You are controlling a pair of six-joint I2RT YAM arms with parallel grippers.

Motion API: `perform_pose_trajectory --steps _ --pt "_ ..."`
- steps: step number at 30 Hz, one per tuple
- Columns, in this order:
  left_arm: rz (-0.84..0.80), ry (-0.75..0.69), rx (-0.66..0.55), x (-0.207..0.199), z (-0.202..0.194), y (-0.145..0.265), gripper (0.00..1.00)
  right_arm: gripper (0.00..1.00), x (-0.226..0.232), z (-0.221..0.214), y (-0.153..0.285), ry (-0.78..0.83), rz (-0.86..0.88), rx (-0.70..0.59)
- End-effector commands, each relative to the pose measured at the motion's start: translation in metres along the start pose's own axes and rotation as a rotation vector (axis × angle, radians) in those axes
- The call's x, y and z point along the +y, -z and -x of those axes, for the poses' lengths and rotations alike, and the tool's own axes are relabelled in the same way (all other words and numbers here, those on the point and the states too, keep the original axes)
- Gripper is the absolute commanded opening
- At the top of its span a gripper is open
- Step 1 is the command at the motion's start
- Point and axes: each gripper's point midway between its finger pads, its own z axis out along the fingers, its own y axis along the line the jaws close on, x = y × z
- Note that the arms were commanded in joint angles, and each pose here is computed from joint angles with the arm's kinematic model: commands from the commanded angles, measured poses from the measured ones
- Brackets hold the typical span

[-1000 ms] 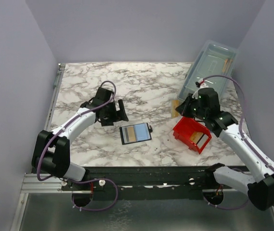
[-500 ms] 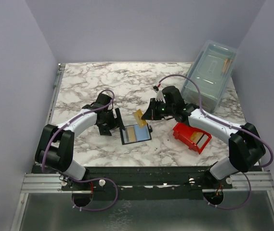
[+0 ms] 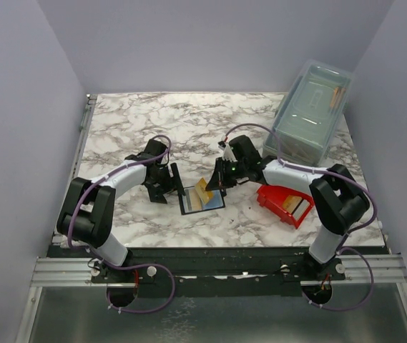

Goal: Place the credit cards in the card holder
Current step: Insert the credit card into the card holder.

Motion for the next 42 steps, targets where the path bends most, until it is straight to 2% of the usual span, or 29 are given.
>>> perform_pose_trajectory --steps 1,8,21,32,42 --pt "0.055 0.007 0.03 0.015 -0.005 -0.016 0.77 0.0 0.002 -0.003 -0.003 -0.03 0.024 0.017" --pt "0.1 0.025 0.044 0.025 -0.008 -0.024 0.7 0.0 -0.011 -0.016 -0.003 -0.061 0.001 0.033" --pt "0.125 0.035 0.058 0.028 -0.01 -0.033 0.69 0.0 -0.022 -0.028 -0.013 -0.073 0.005 0.061" --pt "0.155 0.046 0.099 0.033 -0.018 -0.044 0.55 0.0 -0.031 -0.022 -0.025 -0.03 0.027 -0.003" --pt "0.172 0.045 0.131 0.033 -0.03 -0.051 0.5 0.0 -0.031 -0.015 -0.03 -0.007 0.065 -0.074"
